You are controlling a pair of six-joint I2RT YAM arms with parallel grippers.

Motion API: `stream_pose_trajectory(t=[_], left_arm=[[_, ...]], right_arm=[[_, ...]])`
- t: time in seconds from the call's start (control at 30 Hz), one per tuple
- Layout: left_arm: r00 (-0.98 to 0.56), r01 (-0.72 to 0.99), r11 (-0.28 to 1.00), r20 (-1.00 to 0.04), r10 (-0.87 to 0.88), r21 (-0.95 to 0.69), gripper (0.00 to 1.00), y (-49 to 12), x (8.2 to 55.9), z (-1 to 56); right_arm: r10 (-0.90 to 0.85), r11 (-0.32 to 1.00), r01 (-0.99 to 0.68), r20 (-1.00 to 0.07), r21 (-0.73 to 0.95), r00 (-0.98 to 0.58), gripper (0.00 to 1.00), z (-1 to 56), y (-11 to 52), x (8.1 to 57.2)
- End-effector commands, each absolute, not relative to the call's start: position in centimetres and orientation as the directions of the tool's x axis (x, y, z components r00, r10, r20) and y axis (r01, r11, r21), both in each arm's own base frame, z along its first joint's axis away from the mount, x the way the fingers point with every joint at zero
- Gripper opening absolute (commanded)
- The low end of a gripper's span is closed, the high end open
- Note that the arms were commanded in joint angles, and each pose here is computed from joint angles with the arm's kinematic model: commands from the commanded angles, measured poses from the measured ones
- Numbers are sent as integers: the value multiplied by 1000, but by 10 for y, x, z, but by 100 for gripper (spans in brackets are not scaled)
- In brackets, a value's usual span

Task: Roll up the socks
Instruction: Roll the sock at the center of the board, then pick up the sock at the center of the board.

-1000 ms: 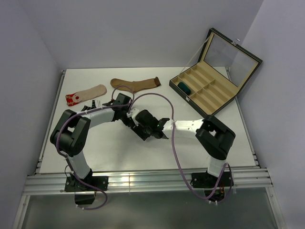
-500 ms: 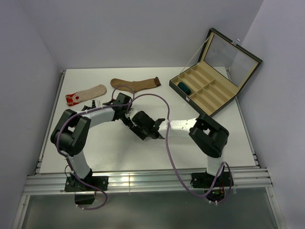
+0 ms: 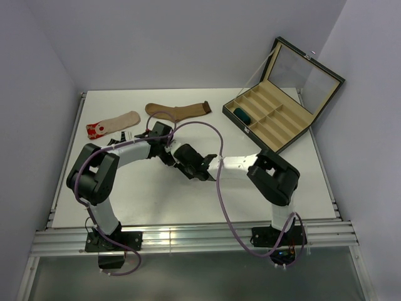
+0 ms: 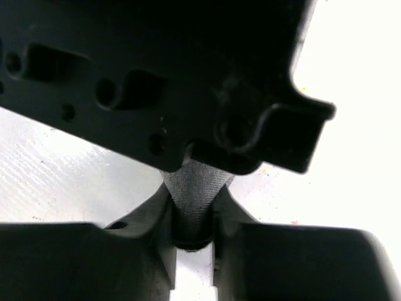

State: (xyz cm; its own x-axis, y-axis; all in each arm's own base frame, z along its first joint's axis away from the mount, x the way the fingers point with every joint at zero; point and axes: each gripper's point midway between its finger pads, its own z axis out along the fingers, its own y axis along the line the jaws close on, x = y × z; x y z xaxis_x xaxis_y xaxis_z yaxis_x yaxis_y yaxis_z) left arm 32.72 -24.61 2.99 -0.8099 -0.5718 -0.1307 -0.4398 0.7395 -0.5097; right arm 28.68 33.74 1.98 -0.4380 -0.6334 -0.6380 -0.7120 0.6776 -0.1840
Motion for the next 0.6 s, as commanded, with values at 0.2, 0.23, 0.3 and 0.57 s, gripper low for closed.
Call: stream_pose_trajectory(t=[0.2,0.23,0.3,0.57], left_arm=[[-773,-421,778,-266,-577,-466,58,-209,349,79],[-757,-410,774,-293,-584,-483,61,-206,359,94],[-722,-394,760,-337,-604,-517,69,-194,375,124],[-494,-350,763,-586,-643,-543,84,-113,402,222]], right_arm=[[-631,653,-746,-639,-131,-439,0,37,318,270],[-627,652,-746,-646,-132,-435,0,42,317,269],[-613,652,-748,-670,-129,-419,0,60,316,269],[-575,698,-687,-730,-201,-371,0,133,276,305]])
